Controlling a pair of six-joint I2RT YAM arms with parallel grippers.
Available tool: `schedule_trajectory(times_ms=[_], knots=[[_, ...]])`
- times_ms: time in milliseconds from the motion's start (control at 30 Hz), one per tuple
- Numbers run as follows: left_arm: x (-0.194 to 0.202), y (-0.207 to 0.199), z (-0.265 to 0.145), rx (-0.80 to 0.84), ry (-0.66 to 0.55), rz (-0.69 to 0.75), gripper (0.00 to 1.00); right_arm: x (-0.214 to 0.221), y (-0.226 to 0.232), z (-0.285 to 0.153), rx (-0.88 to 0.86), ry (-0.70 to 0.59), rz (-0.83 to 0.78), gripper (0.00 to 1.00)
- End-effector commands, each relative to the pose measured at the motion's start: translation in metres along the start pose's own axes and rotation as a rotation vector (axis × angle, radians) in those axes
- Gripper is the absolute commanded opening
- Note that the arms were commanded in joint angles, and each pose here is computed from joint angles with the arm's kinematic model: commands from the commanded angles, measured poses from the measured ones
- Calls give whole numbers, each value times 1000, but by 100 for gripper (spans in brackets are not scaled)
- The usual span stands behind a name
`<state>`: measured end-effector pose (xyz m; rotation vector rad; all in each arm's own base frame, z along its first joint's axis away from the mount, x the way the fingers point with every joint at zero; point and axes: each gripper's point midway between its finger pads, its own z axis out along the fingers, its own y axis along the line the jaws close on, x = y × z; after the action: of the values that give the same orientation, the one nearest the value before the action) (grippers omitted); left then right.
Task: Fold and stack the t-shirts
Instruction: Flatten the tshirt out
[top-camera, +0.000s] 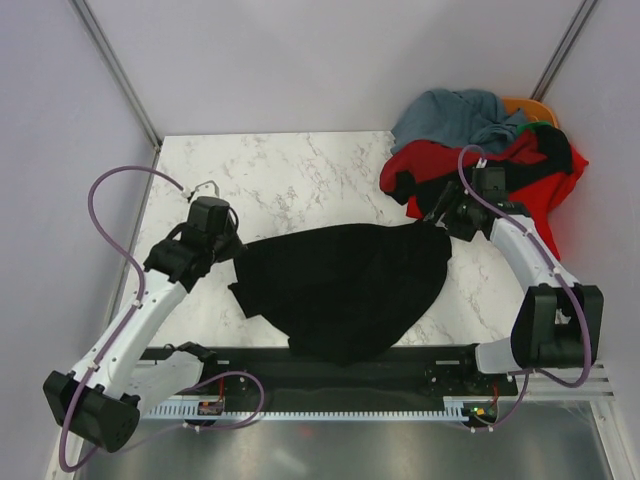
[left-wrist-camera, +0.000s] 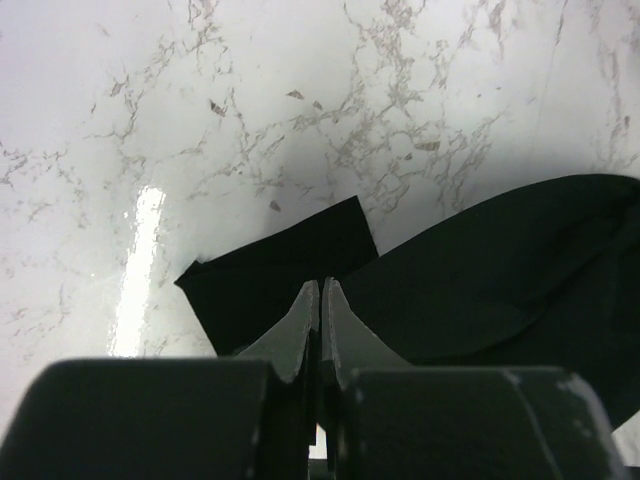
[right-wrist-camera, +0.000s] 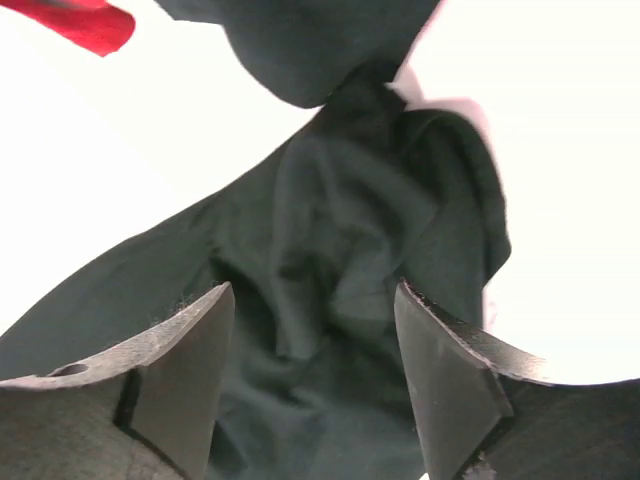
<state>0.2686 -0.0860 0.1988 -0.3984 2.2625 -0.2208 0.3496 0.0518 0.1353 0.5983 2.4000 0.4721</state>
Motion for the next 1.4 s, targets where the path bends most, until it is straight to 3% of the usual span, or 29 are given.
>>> schedule_trajectory(times_ms=[0,200,367,567,733,867,1000,1067,1133,1167,1267,1367], knots=[[9,17,-1,-41,17,92,2,-18,-12,15,86,-25,-55,72],[24,31,5,-76,43,131,2,-15,-18,48,99,43,-77,62],[24,32,5,-67,24,126,2,-11,-20,68,98,68,-35,59],[26,33,9,-76,33,134,2,-8,-27,82,114,89,-52,54],[26,33,10,-74,30,136,2,0,-26,87,82,102,-52,44],[25,33,10,-76,28,135,2,5,-25,90,61,117,-53,29],[24,34,11,-82,24,134,2,4,-21,87,44,112,-53,7],[25,34,11,-84,27,133,2,3,-20,85,39,108,-57,3],[25,35,11,-84,25,133,2,2,-22,83,51,101,-62,8],[25,34,11,-83,27,134,2,0,-23,78,62,89,-69,28],[25,34,11,-82,24,130,2,-10,-33,70,125,35,-99,57],[26,35,12,-83,28,132,2,-11,-37,72,138,33,-98,59]])
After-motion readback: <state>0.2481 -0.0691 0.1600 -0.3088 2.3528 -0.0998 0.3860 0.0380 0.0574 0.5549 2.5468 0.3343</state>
